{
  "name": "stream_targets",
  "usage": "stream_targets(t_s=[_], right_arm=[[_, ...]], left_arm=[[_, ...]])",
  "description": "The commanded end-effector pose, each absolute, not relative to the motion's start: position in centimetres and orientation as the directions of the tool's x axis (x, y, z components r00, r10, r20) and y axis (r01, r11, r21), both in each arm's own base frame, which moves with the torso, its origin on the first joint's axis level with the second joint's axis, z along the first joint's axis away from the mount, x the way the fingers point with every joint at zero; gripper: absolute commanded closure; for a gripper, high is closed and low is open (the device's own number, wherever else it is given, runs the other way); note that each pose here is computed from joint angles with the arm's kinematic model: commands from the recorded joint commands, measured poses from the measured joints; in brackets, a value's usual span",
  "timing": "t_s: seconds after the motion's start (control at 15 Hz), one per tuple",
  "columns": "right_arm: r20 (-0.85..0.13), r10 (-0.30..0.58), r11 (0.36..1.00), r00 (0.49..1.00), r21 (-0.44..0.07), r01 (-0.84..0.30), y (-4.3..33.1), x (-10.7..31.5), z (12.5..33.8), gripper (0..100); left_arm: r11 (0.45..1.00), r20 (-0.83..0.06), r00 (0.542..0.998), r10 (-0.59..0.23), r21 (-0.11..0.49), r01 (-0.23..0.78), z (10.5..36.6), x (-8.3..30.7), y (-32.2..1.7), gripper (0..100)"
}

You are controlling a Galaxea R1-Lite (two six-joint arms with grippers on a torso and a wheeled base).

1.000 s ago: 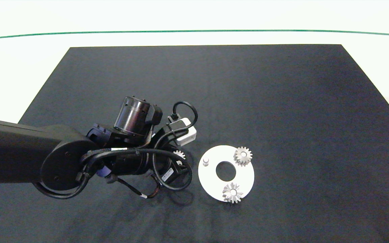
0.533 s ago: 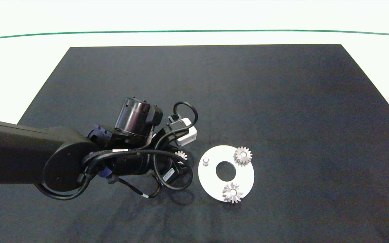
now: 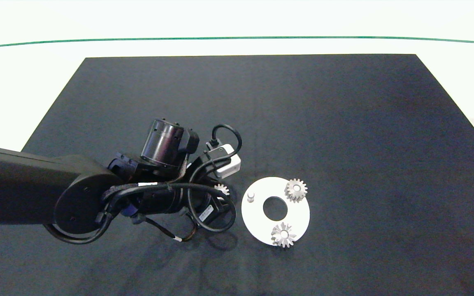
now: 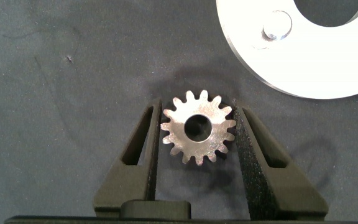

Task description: Install three planetary gears onto the carrier pins

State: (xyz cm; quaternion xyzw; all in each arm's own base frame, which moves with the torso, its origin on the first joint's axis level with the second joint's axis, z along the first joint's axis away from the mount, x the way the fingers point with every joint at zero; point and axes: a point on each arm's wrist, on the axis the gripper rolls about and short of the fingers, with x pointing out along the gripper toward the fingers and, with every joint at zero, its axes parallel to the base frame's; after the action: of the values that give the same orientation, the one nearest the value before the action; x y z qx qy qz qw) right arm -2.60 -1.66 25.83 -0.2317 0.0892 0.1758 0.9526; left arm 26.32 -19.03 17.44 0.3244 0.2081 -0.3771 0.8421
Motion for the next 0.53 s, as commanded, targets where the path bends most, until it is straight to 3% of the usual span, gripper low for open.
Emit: stream_targets(t_s=[0.07,0.53], right_arm=[[-0.255,0.293,0.83,0.921,-0.411,-0.378,-1.7,-2.6,25.8,0],[-0.249,0.294,0.83,0.923,-0.413,-0.376,-1.7,-2.7,25.9,0]], left_arm=[[0.502,-0.598,0.627,-0.499,0.39,0.772,17.4,26.1,-18.8,88],[0.485,-0.546,0.639,-0.541,0.418,0.768,19.5,24.1,-19.3,90]])
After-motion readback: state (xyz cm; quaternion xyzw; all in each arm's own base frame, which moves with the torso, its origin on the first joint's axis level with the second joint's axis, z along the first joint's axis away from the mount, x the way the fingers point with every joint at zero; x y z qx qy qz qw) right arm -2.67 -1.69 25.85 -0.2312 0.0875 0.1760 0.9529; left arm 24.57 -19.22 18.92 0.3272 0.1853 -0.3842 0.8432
